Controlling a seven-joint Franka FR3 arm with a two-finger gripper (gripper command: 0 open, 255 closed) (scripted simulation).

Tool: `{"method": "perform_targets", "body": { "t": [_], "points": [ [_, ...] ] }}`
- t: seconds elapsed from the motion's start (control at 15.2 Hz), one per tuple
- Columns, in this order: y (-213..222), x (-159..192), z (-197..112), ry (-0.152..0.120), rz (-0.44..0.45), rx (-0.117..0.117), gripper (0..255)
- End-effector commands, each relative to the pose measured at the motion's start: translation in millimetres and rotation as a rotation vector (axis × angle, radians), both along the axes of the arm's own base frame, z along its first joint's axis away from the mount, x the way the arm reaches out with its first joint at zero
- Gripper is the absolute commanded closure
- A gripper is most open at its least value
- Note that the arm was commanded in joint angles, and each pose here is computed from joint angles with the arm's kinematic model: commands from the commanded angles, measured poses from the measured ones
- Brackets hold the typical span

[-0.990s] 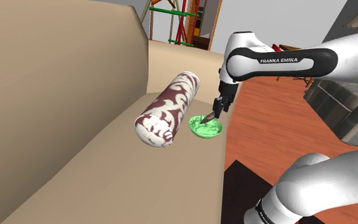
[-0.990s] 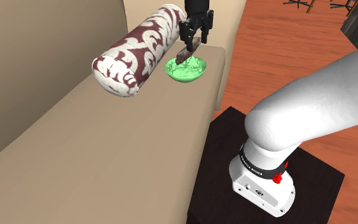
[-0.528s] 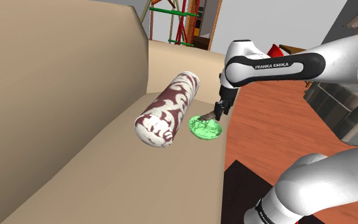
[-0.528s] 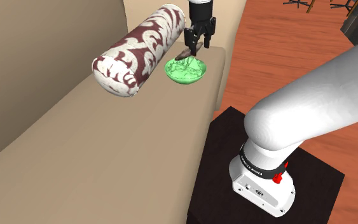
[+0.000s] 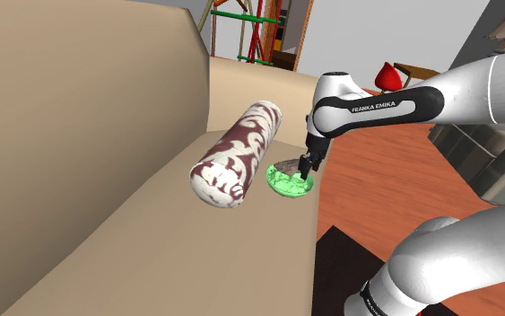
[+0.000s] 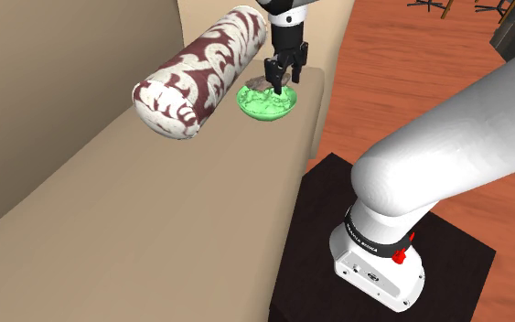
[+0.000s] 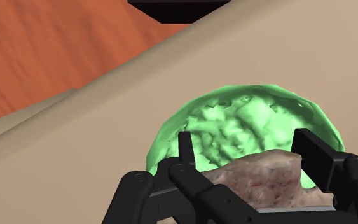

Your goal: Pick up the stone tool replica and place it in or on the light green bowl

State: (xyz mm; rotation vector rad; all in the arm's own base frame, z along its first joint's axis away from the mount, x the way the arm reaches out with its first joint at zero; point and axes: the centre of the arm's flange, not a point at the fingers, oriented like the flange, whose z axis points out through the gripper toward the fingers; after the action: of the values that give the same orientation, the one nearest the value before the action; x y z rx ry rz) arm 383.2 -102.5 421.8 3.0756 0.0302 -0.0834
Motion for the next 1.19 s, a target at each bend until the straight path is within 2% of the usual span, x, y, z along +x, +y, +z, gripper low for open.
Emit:
{"method": "perform_targets", "body": {
  "t": [0.0,0.46,0.53,0.86,1.12],
  "points": [
    [0,1,-4,-0.001,0.0,0.0,255],
    [0,1,-4,-0.001,0.0,0.0,255],
    [0,1,-4,-0.001,0.0,0.0,0],
    [0,1,-4,-0.001,0.0,0.0,0],
    [3,3,46,-0.001,0.0,0.0,0]
  ]
}}
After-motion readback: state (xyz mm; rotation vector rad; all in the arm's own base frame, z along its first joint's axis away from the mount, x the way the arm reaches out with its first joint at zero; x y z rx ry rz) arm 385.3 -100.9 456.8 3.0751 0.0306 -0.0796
